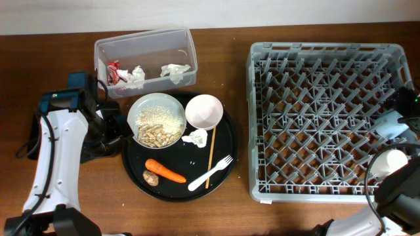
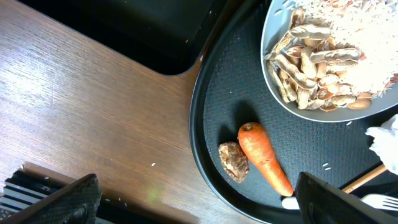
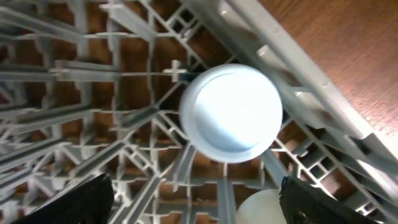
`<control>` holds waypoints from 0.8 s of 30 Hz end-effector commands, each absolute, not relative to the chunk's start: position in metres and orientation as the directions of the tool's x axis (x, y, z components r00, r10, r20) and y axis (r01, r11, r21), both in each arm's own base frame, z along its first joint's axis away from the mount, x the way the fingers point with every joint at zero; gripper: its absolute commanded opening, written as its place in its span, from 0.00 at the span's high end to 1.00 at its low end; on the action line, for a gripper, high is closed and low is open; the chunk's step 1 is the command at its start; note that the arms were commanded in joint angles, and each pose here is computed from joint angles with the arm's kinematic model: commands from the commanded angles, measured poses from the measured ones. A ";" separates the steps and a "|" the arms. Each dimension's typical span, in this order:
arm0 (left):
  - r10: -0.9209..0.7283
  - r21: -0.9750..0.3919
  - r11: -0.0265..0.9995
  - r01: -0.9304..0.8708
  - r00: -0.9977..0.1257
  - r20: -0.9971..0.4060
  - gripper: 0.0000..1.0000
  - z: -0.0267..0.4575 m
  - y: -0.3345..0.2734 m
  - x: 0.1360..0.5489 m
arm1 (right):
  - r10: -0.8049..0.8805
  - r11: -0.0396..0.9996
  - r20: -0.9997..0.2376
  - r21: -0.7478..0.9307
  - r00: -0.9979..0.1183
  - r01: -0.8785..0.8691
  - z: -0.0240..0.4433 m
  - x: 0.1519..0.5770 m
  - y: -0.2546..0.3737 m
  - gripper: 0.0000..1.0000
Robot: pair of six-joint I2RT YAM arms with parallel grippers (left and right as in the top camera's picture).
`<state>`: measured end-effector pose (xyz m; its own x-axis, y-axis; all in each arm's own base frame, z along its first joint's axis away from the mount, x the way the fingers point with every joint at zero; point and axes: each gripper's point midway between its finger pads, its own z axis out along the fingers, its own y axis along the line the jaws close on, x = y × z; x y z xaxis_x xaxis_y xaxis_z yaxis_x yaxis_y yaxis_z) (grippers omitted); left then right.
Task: Sort waste into correct bins and load items into the dishwasher rack
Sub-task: 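Grasp the pink bowl with the right gripper and set it in the rack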
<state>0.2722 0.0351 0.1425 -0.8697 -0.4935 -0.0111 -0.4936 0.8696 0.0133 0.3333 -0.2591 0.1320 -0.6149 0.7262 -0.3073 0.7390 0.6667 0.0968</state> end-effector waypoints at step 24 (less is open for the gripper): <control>-0.506 0.008 0.862 -0.507 -0.862 -0.039 0.00 0.144 0.038 0.277 | -0.327 0.917 -0.409 0.080 -0.852 -0.391 0.064 0.434 0.239 0.36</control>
<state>0.2776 0.0356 0.1426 -0.8675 -0.4964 -0.0313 -0.4968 0.8679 0.0043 0.4297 0.2396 0.0784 -0.8382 -0.3394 -0.4268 -0.4111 0.9075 0.0858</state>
